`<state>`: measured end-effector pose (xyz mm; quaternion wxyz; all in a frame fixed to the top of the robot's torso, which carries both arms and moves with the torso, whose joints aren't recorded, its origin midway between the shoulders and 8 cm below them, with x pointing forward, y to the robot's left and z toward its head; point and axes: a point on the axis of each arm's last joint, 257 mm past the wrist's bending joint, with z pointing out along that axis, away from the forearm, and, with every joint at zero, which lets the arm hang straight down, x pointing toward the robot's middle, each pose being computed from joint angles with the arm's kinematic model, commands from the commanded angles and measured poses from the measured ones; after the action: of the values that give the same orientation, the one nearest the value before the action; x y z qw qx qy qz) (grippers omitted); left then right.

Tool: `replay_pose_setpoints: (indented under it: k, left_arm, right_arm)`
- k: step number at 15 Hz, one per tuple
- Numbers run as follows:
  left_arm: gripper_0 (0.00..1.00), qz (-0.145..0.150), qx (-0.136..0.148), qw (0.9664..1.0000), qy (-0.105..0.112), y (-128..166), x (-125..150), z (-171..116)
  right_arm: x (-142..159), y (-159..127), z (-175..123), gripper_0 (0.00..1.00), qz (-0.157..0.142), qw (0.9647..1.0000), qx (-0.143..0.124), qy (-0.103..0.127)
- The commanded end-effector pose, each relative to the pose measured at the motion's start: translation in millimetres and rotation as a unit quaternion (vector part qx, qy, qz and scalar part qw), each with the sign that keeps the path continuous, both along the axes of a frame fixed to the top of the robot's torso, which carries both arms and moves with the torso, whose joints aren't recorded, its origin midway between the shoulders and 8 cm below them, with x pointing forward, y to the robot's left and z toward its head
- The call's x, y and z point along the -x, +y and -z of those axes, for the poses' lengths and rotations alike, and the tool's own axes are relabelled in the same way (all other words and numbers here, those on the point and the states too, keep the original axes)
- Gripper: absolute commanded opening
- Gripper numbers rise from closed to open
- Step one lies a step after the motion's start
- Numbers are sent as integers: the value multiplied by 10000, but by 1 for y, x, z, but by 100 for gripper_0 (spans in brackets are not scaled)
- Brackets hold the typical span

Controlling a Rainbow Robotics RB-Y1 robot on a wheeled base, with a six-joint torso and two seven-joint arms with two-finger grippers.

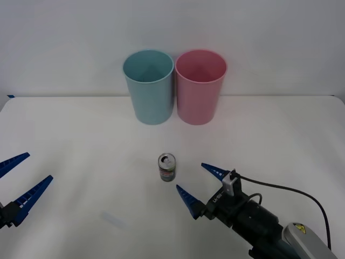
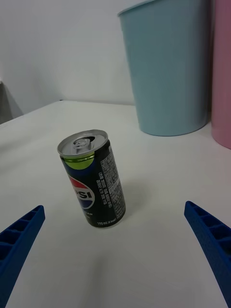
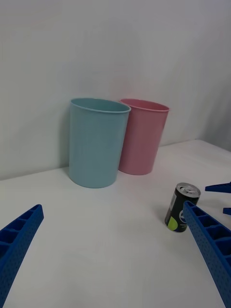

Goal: Grasp the object on the table and drop it into the matching bin: aluminum can to the light blue bin, PET bottle to the pink bin.

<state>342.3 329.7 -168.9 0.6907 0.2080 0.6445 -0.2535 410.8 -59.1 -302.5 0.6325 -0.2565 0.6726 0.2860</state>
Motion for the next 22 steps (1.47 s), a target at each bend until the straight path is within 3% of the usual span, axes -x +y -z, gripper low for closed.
replay_pose_setpoints:
  k: [1,10,22]
  left_arm:
    - [100,0,0,10000,0,0,0,0]
    - [100,0,0,10000,0,0,0,0]
    - [100,0,0,10000,0,0,0,0]
  right_arm:
    - [-7,14,4,100,24,10000,77,-21]
    - [-31,63,9,100,-159,9998,110,-25]
    - [-52,84,15,100,-56,9994,345,-8]
